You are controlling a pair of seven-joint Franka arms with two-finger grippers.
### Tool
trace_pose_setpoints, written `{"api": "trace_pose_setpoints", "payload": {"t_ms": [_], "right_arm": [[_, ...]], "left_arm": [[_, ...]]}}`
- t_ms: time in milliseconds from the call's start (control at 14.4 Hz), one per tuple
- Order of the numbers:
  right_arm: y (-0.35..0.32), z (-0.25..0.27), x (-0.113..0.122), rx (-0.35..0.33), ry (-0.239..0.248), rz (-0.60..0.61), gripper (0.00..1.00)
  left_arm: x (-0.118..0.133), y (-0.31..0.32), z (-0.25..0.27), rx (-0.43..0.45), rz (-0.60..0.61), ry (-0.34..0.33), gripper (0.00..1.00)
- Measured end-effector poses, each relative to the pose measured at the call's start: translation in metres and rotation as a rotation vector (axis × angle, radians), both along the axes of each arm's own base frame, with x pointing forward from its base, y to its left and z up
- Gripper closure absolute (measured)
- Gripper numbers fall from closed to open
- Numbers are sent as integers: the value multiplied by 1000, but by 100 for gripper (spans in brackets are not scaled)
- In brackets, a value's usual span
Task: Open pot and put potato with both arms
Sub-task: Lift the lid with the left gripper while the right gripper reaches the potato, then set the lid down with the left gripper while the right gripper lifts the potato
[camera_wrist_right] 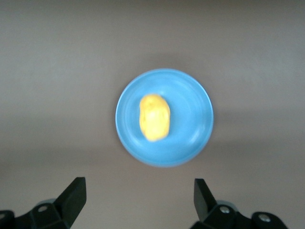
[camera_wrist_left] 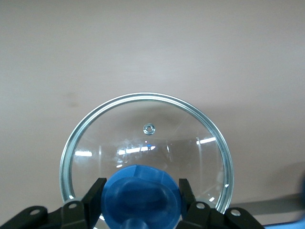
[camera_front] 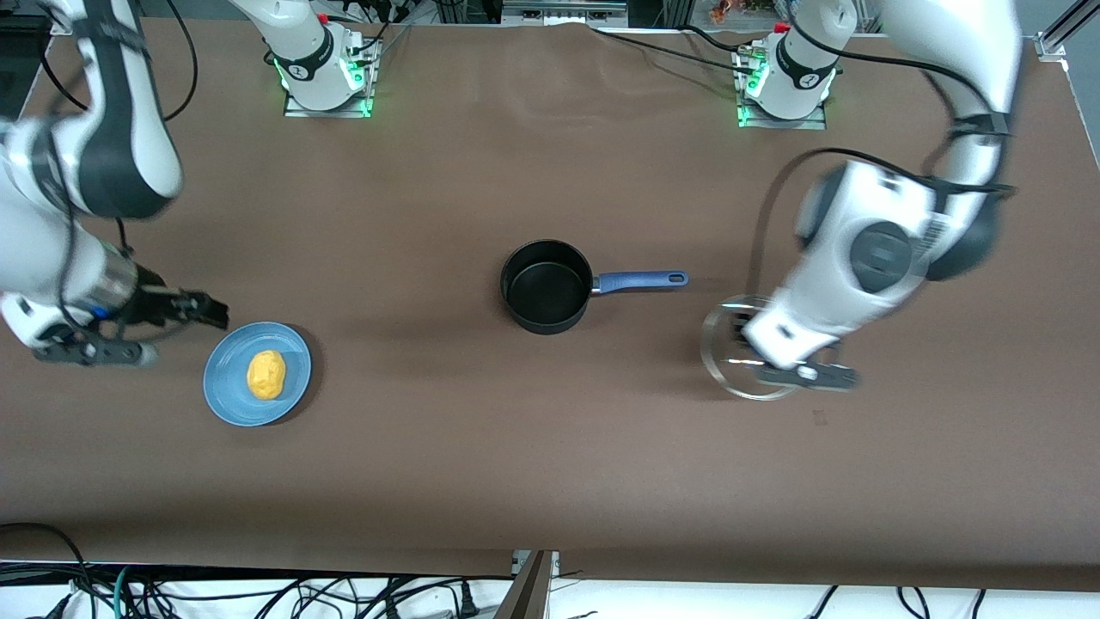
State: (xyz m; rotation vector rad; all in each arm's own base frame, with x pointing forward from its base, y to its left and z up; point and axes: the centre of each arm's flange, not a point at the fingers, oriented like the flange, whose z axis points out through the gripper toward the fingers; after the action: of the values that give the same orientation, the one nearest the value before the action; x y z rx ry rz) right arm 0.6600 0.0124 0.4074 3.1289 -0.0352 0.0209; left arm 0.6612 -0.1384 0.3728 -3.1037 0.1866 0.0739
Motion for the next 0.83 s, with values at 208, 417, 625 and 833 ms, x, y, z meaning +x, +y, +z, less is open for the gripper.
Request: {"api": "trace_pose_setpoints", "payload": {"t_ms": [208,417,625,833], "right_arm": [[-2,-81,18,0,-17,12,0],[-4,-154,26,-2,-40,22,0],[-7,-196,22,-4,-13,23,1],[-15,-204,18,-8,3,17,25]], "left_arm": [[6,93,-37,-21,-110,-24,34],[0,149,-81,-71,-143,-27,34],[-2,176,-117,-77,-156,-33,34],[-1,187,-146,-80,-157,-46,34]]}}
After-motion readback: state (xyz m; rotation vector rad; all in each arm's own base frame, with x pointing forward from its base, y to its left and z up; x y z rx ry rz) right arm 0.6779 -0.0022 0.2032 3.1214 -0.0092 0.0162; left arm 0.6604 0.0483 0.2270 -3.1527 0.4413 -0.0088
